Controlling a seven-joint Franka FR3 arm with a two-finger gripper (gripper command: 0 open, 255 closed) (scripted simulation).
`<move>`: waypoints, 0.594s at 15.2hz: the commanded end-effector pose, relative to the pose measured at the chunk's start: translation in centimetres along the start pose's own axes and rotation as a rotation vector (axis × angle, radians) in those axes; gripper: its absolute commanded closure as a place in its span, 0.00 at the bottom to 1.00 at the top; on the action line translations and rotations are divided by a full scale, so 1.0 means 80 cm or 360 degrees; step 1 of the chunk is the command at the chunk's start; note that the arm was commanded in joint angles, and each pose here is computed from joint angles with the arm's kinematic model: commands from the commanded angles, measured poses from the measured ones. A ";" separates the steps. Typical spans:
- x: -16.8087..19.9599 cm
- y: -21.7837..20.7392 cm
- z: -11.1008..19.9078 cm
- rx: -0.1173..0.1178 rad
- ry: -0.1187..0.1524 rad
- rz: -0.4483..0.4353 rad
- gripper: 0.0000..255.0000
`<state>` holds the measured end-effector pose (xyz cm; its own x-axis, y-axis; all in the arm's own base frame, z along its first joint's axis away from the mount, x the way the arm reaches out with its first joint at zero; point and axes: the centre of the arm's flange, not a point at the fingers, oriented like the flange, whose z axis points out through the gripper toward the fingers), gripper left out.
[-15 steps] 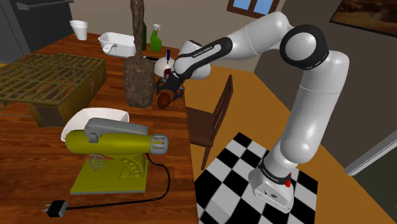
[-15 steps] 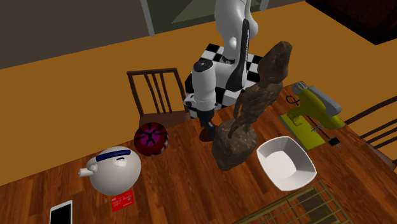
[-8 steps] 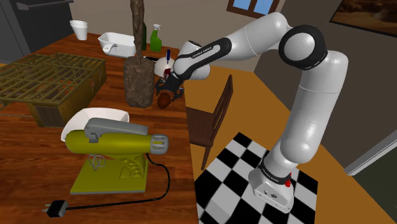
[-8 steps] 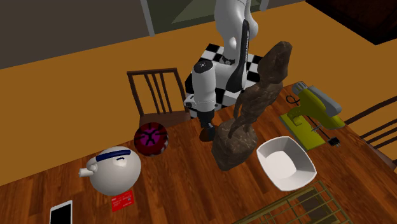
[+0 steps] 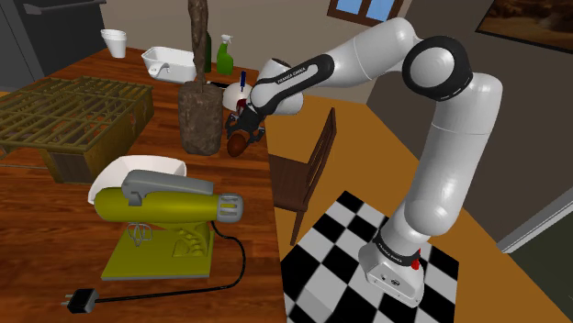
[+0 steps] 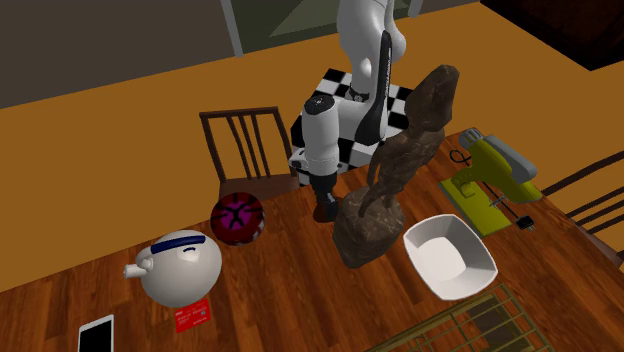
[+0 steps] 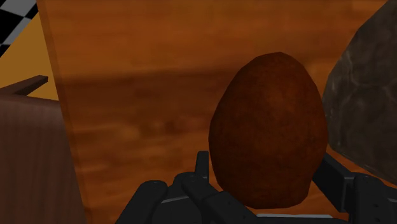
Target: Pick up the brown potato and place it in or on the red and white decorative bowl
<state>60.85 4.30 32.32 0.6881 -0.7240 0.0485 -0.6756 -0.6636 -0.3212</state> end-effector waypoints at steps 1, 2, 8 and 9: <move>-0.001 0.000 0.001 -0.0001 -0.0002 -0.0001 1.00; -0.001 0.000 0.001 -0.0001 -0.0002 -0.0001 1.00; 0.001 -0.013 -0.037 -0.0001 -0.0002 -0.0001 1.00; 0.001 -0.015 -0.043 -0.0001 -0.0002 -0.0001 1.00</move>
<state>60.81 4.33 35.36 0.6888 -0.7234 0.0475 -0.6754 -0.6642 -0.3205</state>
